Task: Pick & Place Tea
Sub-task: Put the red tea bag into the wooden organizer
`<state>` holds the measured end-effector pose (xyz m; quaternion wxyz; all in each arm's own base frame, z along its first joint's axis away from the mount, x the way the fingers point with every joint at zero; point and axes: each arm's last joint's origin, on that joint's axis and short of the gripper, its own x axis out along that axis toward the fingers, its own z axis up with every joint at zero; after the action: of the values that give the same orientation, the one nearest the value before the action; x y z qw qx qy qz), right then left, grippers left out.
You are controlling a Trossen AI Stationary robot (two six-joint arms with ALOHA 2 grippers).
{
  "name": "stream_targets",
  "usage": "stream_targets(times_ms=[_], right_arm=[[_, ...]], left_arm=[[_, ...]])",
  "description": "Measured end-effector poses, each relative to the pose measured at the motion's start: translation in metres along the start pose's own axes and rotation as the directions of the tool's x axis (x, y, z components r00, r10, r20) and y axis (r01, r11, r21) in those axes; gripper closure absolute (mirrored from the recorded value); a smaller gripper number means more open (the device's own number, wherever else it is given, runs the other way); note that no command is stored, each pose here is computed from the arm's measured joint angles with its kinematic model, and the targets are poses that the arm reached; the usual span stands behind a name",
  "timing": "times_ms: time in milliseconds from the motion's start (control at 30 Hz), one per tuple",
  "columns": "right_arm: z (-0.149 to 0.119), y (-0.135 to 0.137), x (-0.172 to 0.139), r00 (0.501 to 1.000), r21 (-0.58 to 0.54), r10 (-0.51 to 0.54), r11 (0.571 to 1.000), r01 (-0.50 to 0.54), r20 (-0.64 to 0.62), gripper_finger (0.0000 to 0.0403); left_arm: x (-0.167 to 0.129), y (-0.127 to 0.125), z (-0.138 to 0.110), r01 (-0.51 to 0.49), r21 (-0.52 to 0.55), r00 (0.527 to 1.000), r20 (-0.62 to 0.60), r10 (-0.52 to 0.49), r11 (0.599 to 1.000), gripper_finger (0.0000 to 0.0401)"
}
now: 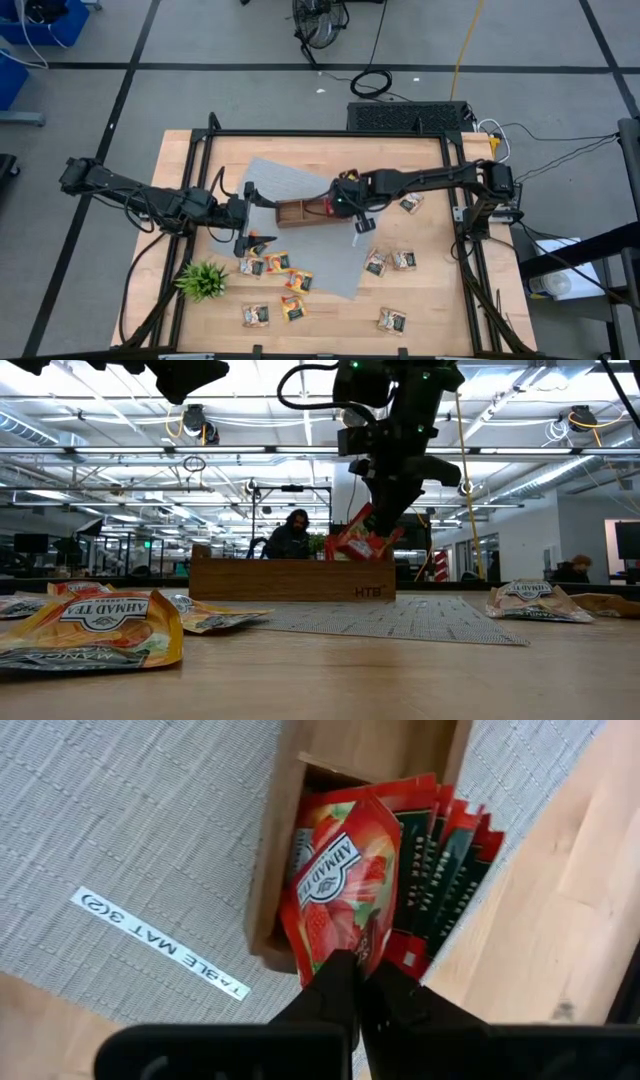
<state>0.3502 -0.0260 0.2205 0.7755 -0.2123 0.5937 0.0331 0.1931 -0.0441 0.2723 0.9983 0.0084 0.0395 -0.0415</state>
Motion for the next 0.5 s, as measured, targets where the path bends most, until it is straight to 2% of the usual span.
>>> stream_targets(times_ms=[267,500], right_arm=[[0.004,0.009,-0.002,1.000,-0.027,0.012,1.000,-0.012,0.002,0.0403],[0.008,0.013,0.016,0.998,-0.032,0.069,0.997,-0.069,-0.002,0.0403]], left_arm=[[0.000,0.000,0.000,0.000,-0.005,1.000,0.002,0.000,1.000,0.0011],[0.000,0.000,0.000,0.000,-0.010,1.000,0.003,0.000,1.000,0.0011]])
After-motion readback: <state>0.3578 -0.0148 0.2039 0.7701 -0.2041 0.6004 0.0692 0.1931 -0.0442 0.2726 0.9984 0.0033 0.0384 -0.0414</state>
